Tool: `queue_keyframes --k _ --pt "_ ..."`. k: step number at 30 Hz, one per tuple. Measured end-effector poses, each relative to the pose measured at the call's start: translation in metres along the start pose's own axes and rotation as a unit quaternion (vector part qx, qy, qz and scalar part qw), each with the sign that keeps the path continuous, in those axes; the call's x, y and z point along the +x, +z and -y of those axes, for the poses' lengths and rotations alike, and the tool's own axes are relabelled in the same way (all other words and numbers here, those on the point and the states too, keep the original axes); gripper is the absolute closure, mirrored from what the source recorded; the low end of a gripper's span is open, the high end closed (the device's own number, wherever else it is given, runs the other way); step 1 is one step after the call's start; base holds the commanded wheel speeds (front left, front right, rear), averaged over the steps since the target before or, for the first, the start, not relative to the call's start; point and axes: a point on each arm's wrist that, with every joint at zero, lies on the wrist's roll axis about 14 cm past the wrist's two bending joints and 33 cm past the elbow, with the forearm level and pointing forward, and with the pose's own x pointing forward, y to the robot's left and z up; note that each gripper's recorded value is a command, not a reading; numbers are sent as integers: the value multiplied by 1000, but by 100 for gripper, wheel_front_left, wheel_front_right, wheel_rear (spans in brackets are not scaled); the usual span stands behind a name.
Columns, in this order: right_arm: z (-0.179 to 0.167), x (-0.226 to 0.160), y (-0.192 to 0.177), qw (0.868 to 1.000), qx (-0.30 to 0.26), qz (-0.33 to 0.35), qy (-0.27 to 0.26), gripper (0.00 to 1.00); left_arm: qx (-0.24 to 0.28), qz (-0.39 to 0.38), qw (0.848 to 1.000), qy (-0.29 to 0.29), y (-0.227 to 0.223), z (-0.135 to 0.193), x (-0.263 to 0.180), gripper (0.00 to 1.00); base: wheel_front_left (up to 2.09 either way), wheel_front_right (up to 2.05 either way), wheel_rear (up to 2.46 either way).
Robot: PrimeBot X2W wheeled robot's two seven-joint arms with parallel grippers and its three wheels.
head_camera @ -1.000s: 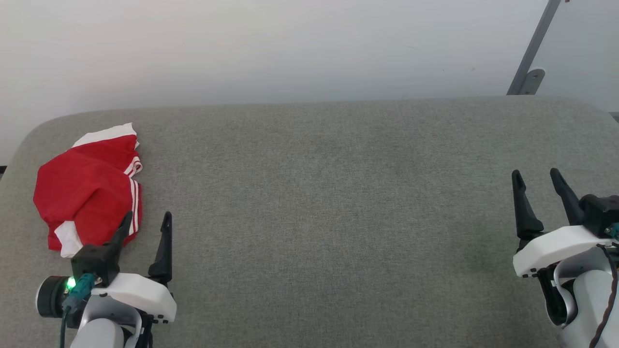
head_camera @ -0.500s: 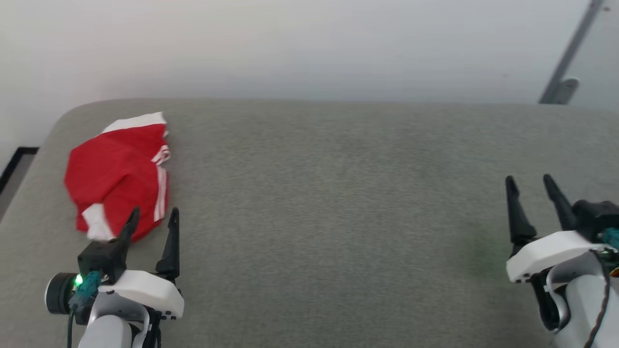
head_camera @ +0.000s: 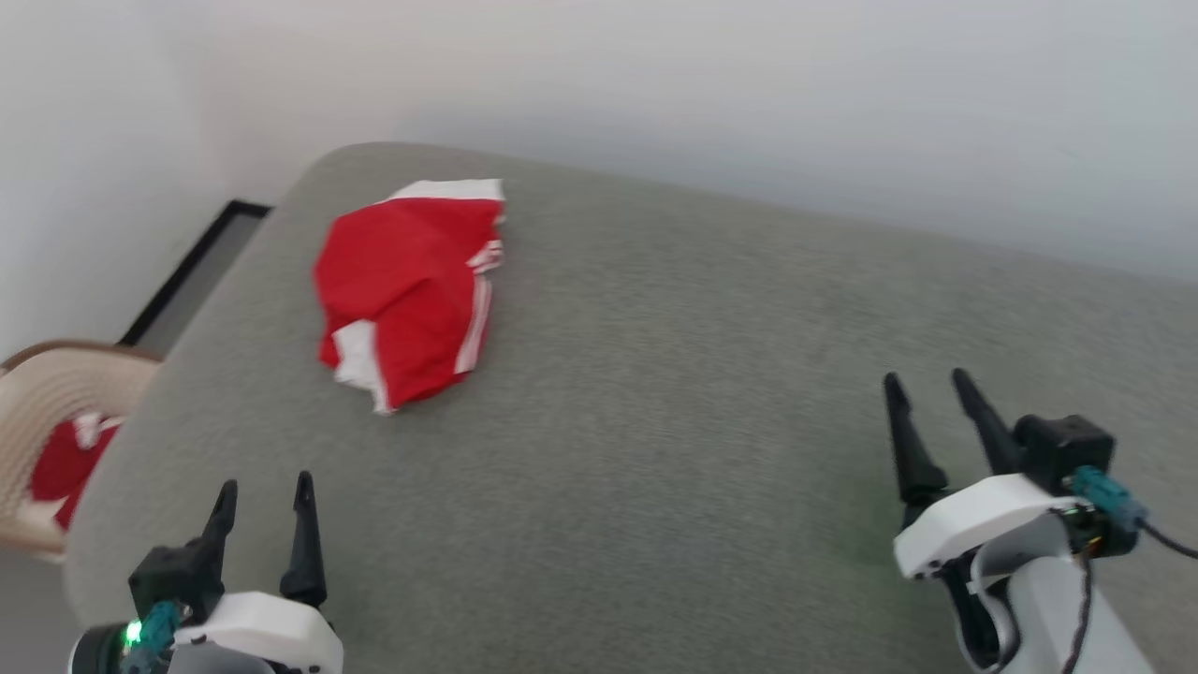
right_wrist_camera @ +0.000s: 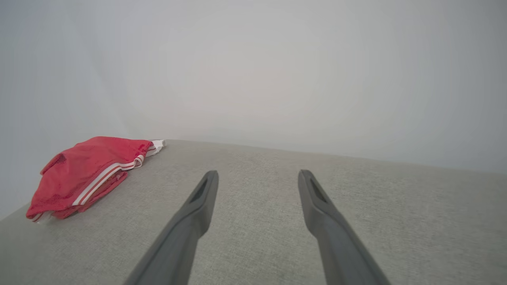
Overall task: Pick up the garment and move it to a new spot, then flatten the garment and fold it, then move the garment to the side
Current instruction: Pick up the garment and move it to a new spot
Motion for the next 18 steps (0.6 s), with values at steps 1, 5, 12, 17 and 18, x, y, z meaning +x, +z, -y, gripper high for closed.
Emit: queue_keyframes --k 1,5,12,17,18 --pt "-9 3 -3 1000 3 -4 11 0 -1 -3 1000 11 -2 -7 -6 0 0 0 0" --pt "-44 12 -14 998 10 -17 54 0 -11 -6 999 45 -7 -25 -25 0 0 0 0" --pt "-97 23 -25 992 26 -31 119 0 -26 5 994 104 -3 -54 -56 0 0 0 0" --pt "-135 26 -32 985 31 -42 167 0 -32 11 989 142 -1 -73 -75 0 0 0 0" --pt "-140 26 -33 983 31 -43 175 0 -33 11 989 145 -2 -74 -77 0 0 0 0"
